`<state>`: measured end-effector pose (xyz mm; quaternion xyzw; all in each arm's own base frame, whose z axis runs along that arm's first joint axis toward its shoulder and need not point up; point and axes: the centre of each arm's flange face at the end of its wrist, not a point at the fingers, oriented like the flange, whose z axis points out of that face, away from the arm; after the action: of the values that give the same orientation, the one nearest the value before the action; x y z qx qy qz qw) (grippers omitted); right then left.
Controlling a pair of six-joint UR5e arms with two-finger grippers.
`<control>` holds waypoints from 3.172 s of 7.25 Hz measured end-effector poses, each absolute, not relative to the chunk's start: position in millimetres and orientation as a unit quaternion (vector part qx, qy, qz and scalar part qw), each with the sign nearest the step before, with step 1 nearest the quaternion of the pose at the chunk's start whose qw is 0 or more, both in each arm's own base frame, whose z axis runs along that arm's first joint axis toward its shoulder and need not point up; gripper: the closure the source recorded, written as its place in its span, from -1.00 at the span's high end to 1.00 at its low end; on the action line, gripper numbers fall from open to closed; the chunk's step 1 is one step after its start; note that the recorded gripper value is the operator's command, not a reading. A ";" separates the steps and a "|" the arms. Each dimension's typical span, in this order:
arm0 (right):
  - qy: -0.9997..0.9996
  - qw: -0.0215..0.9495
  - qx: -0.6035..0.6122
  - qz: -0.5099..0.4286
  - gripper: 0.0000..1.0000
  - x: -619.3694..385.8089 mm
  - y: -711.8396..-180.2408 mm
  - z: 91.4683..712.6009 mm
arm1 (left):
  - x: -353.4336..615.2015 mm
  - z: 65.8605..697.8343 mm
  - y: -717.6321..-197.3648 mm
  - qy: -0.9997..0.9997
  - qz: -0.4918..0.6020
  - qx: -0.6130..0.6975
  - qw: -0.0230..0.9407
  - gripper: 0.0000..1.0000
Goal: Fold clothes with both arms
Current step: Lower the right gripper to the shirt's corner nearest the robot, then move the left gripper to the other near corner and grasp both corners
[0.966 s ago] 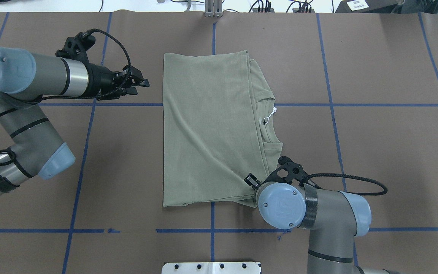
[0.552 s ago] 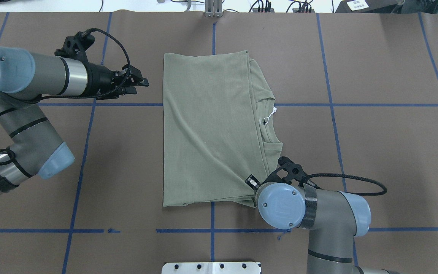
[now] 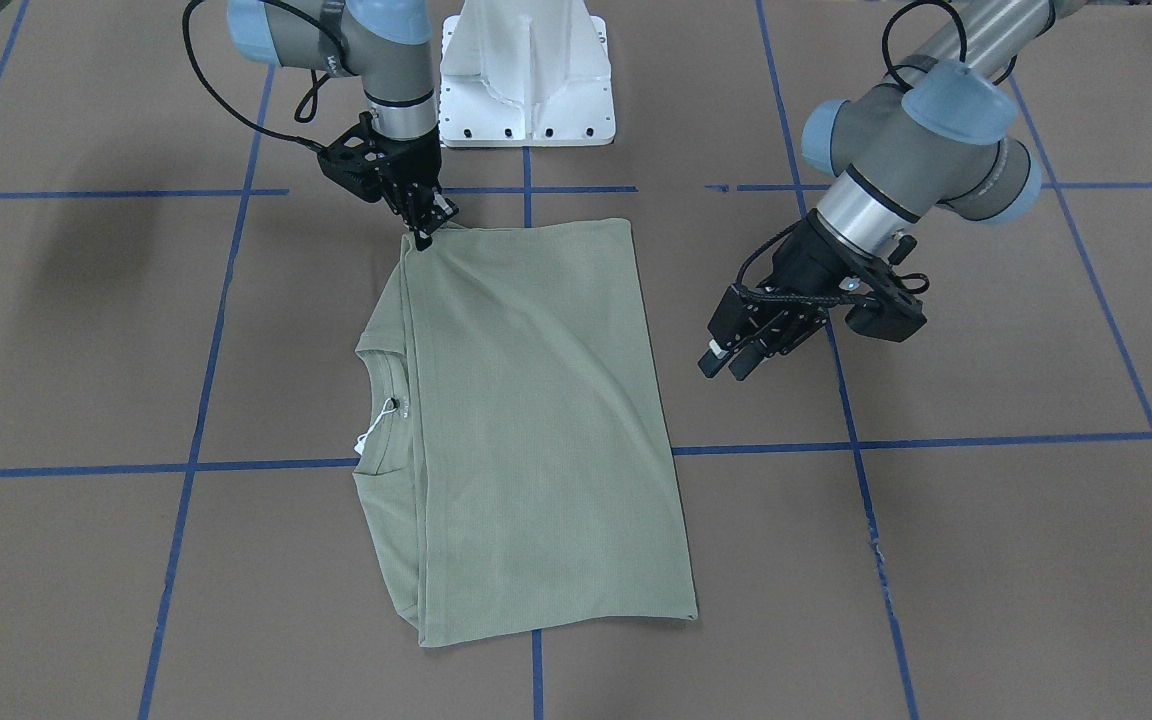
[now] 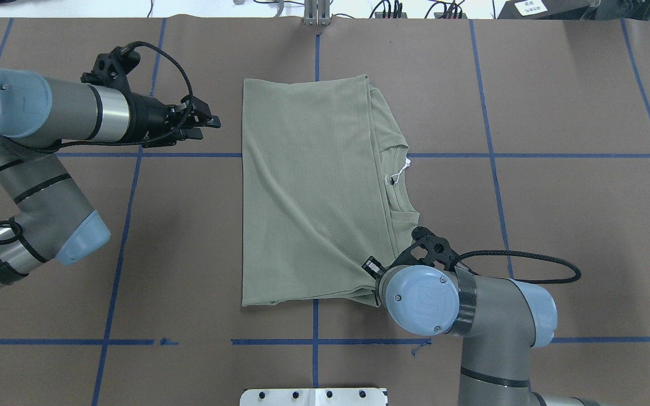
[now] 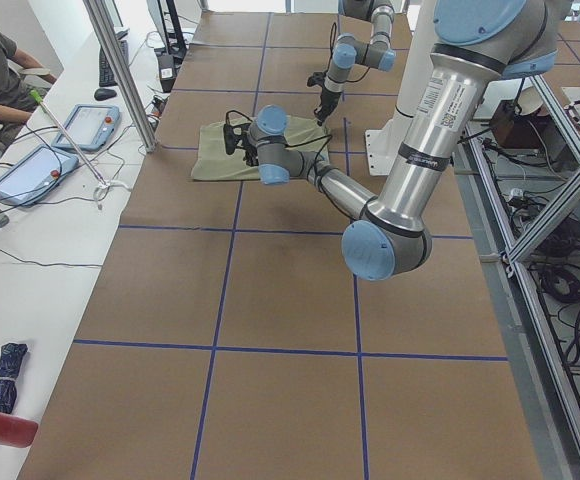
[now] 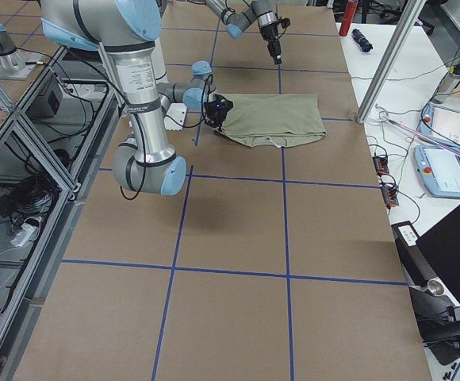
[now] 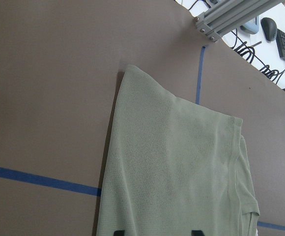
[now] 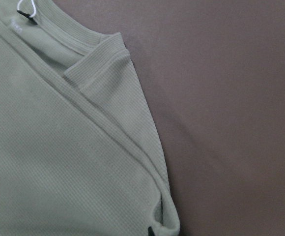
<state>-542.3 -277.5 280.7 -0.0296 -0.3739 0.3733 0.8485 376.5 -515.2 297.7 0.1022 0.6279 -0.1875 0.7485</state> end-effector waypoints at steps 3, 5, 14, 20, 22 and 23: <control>-0.376 0.848 -0.035 0.371 -1.00 -536.1 -275.2 276.2 | 373.5 294.5 -509.1 0.634 -0.204 0.088 0.741 0.13; -0.376 0.848 -0.036 0.371 -1.00 -534.6 -274.7 276.5 | 382.9 288.6 -449.3 0.646 -0.245 0.028 0.723 0.14; -0.382 0.847 -0.040 0.368 -1.00 -535.2 -273.0 270.2 | 525.9 301.6 -254.5 0.538 -0.293 -0.051 0.788 0.23; -0.381 0.847 -0.041 0.367 -1.00 -534.6 -272.4 270.4 | 535.7 305.0 -254.9 0.533 -0.296 -0.044 0.791 0.23; -0.381 0.847 -0.041 0.367 -1.00 -534.8 -272.2 270.3 | 544.4 310.5 -255.9 0.527 -0.298 -0.040 0.795 0.12; -0.381 0.847 -0.041 0.367 -1.00 -534.8 -272.2 270.3 | 546.9 310.1 -255.9 0.527 -0.298 -0.040 0.795 -0.56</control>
<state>-534.8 -272.2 270.3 -0.0415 -0.3814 0.3673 0.8473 546.9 -255.9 310.1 -0.0401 0.5272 -0.2979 0.7948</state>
